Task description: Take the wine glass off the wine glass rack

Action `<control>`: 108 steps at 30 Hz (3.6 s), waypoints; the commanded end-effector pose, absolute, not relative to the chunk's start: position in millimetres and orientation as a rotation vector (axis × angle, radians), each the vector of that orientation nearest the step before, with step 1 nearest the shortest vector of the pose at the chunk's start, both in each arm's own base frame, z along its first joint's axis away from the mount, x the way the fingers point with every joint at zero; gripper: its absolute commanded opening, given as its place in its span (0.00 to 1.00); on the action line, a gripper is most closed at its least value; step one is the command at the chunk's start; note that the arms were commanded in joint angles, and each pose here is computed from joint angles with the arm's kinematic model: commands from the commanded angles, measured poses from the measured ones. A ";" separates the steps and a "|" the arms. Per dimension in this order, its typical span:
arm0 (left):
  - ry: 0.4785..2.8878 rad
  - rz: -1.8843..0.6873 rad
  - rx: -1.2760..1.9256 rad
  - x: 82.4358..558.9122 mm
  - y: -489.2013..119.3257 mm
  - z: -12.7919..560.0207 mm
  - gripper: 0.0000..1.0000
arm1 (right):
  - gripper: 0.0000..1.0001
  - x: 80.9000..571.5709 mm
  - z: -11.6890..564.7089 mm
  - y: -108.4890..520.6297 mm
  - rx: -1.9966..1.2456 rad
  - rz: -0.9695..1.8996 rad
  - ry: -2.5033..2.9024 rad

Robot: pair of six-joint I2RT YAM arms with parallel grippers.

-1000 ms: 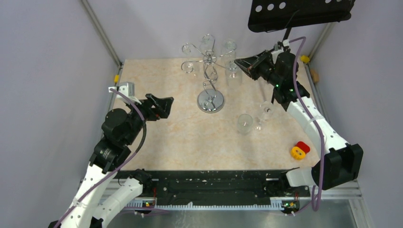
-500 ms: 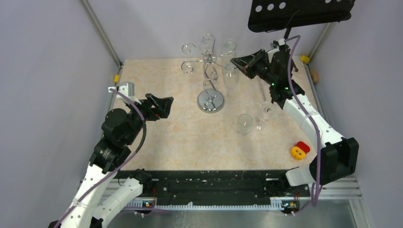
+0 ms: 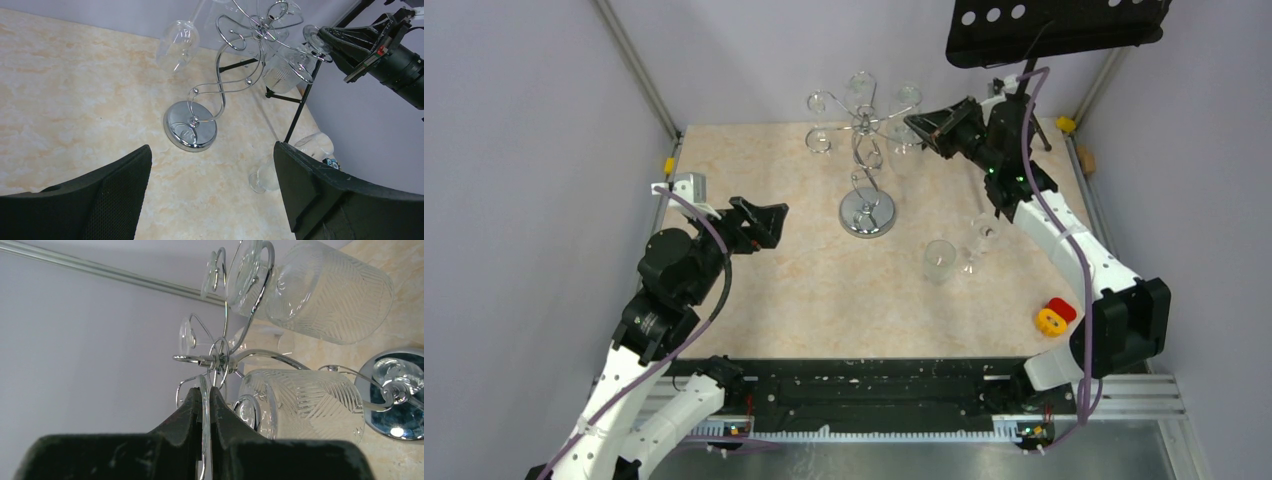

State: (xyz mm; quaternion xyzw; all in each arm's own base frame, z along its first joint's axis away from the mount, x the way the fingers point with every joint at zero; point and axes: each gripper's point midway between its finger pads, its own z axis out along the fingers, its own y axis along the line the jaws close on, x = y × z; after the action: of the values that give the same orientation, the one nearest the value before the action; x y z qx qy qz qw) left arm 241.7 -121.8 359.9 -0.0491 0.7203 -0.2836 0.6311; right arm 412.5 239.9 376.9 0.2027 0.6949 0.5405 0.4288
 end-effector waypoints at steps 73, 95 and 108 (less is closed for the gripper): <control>1.388 -2.000 0.076 181.0 -294.3 425.3 0.93 | 0.00 170.8 473.9 170.1 0.392 1.998 1.137; 1.179 -2.312 0.344 148.6 -318.7 483.6 0.36 | 0.00 201.3 441.2 182.2 0.470 2.136 1.130; 1.152 -2.245 0.404 144.2 -317.6 495.8 0.00 | 0.06 207.5 433.1 185.2 0.457 2.110 1.139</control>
State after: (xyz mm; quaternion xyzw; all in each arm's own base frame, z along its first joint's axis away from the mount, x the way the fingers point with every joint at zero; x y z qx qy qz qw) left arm 170.1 -335.0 453.5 0.0879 0.4946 -0.8319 0.2359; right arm 204.4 177.4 445.4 0.1929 0.4103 0.8297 0.3257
